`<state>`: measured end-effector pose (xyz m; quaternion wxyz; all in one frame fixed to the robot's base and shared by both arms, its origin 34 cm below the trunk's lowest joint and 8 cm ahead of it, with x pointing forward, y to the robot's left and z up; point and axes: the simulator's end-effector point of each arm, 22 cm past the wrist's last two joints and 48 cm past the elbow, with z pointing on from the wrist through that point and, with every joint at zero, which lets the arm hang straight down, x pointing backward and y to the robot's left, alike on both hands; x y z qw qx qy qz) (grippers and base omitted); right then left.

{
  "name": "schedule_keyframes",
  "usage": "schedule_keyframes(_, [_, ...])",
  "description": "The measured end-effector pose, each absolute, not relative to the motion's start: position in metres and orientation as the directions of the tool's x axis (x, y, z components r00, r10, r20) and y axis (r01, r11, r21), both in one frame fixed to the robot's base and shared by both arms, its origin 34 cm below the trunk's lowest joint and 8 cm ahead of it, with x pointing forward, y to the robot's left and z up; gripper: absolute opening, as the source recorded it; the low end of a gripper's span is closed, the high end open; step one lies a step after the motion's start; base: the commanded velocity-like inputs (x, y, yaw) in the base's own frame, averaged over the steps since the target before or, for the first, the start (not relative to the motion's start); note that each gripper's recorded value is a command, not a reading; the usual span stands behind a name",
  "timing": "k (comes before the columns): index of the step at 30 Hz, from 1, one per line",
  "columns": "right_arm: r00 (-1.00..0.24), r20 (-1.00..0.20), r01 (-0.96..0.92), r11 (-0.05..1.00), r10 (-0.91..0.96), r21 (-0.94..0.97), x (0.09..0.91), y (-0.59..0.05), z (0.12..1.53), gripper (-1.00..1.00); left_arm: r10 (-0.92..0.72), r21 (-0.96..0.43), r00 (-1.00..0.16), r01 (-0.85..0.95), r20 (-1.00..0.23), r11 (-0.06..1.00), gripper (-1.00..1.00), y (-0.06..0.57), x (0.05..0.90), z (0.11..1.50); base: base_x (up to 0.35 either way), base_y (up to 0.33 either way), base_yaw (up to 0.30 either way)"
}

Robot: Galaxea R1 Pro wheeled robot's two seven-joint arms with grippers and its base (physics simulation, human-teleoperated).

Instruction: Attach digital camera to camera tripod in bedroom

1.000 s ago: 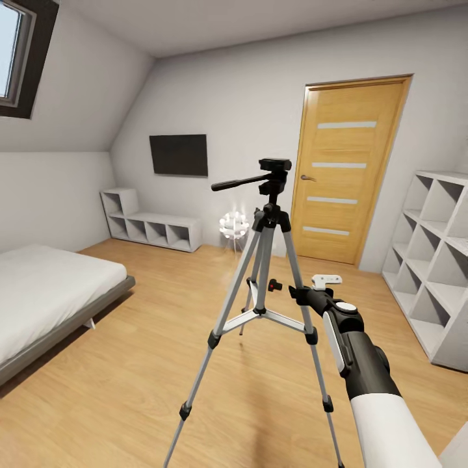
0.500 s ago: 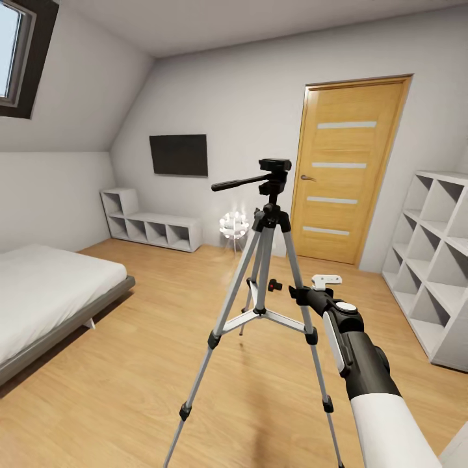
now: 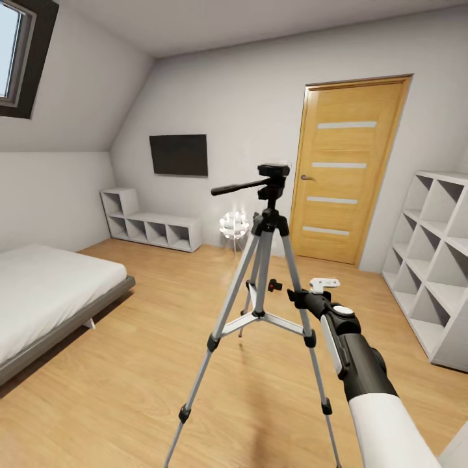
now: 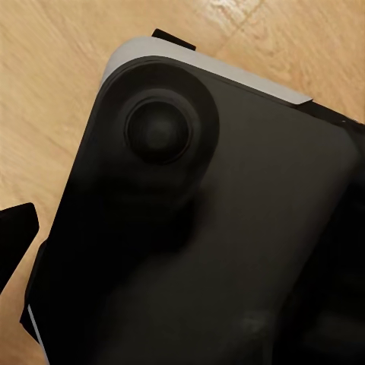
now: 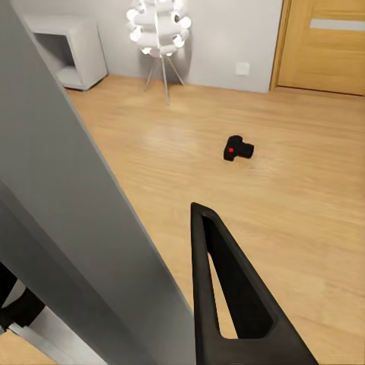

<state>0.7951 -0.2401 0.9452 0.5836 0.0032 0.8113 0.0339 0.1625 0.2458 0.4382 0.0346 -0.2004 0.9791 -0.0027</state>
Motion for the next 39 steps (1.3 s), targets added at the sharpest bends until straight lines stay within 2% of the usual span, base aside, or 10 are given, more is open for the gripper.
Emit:
schedule_keyframes(12, [-0.284, -0.958, -0.044, 0.997, 0.042, 0.056, 0.8, -0.237, 0.933, -1.0, -0.393, -0.019, -0.917, -0.392, -0.067, 0.92, 1.0, 0.246, 0.162, 0.438, 0.0, 0.0, 0.0])
schedule_keyframes(30, [-0.315, -0.948, -0.045, 0.997, 0.043, 0.06, 0.799, -0.235, 0.915, -1.0, -0.393, -0.019, -0.917, -0.393, -0.067, 0.919, 1.0, 0.246, 0.162, 0.438, 0.0, 0.0, 0.0])
schedule_keyframes(31, [-0.315, -0.948, -0.045, 0.997, 0.041, 0.058, 0.799, -0.235, 0.914, 1.0, -0.393, -0.019, -0.917, -0.393, -0.067, 0.919, 1.0, 0.246, 0.162, 0.438, 0.0, 0.0, 0.0])
schedule_keyframes(39, [-0.31, -0.95, -0.048, 0.997, 0.042, 0.059, 0.799, -0.234, 0.913, 1.0, -0.393, -0.019, -0.917, -0.393, -0.067, 0.919, 1.0, 0.246, 0.162, 0.438, 0.0, 0.0, 0.0])
